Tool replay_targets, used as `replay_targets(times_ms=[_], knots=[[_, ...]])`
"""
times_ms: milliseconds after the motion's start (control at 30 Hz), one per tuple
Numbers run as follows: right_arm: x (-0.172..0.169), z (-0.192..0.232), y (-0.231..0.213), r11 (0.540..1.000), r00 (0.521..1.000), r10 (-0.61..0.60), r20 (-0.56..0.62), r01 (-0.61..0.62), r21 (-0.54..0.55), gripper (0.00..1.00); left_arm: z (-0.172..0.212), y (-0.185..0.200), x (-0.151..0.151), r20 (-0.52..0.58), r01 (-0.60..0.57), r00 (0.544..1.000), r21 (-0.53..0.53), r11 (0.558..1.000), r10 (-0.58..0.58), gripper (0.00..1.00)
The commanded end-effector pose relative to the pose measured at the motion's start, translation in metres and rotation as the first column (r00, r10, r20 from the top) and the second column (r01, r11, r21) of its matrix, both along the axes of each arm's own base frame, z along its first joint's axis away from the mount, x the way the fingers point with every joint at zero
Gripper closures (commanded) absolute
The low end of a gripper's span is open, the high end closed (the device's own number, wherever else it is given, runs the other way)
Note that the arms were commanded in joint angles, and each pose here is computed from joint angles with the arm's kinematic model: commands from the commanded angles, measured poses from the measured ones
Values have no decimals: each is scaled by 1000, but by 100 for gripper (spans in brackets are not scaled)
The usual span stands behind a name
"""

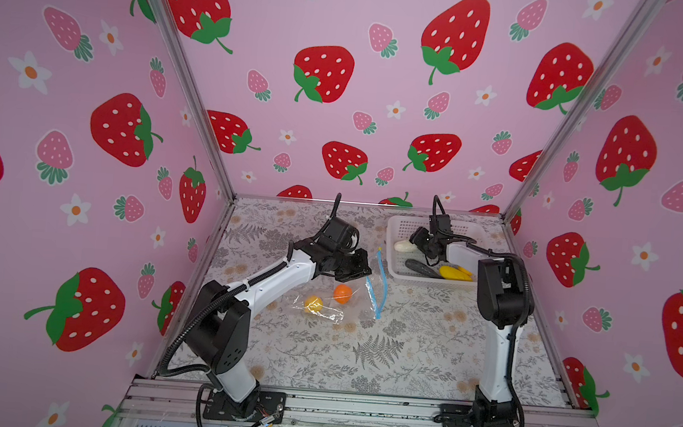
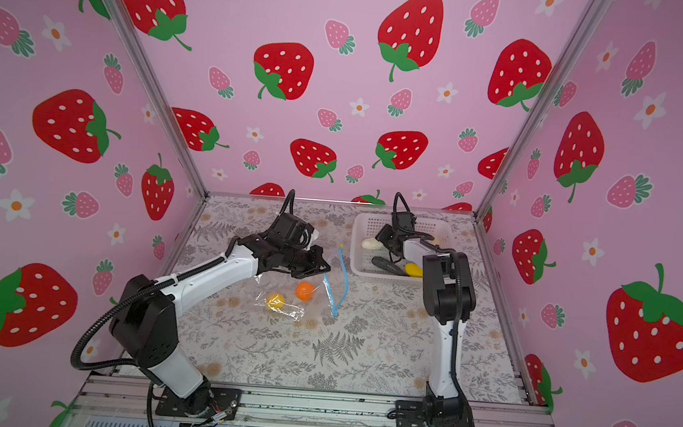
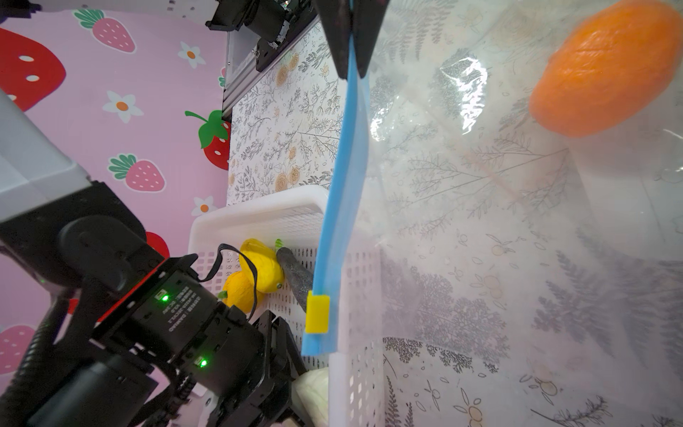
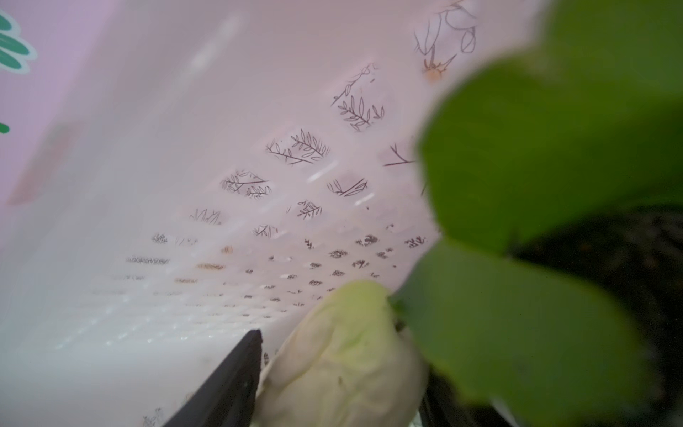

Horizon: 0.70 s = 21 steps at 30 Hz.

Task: Place the food in the zip-top bag and seal the zipper
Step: 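Move the right gripper back over the basket toward the white eggplant, then grasp the white eggplant by its leafy top with the right gripper and lift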

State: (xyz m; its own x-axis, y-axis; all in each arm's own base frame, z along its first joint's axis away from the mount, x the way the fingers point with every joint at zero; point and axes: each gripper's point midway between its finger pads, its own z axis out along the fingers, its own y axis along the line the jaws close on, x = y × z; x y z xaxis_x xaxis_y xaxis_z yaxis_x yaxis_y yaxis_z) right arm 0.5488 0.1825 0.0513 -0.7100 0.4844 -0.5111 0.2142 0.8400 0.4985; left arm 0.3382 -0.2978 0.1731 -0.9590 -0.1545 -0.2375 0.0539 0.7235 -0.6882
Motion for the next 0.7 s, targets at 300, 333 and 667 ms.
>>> replay_targets(times_ms=[300, 333, 667], knots=[[3, 18, -5, 998, 999, 8, 51, -11, 55, 48, 8, 6, 2, 9, -4, 1000, -15, 1000, 4, 100], [3, 21, -4, 998, 998, 13, 62, -16, 56, 48, 8, 6, 1, 10, -3, 1000, -16, 1000, 4, 100], [-3, 79, -5, 996, 982, 36, 183, -49, 69, 55, 17, 10, 1, 14, -12, 1000, -19, 1000, 13, 100]])
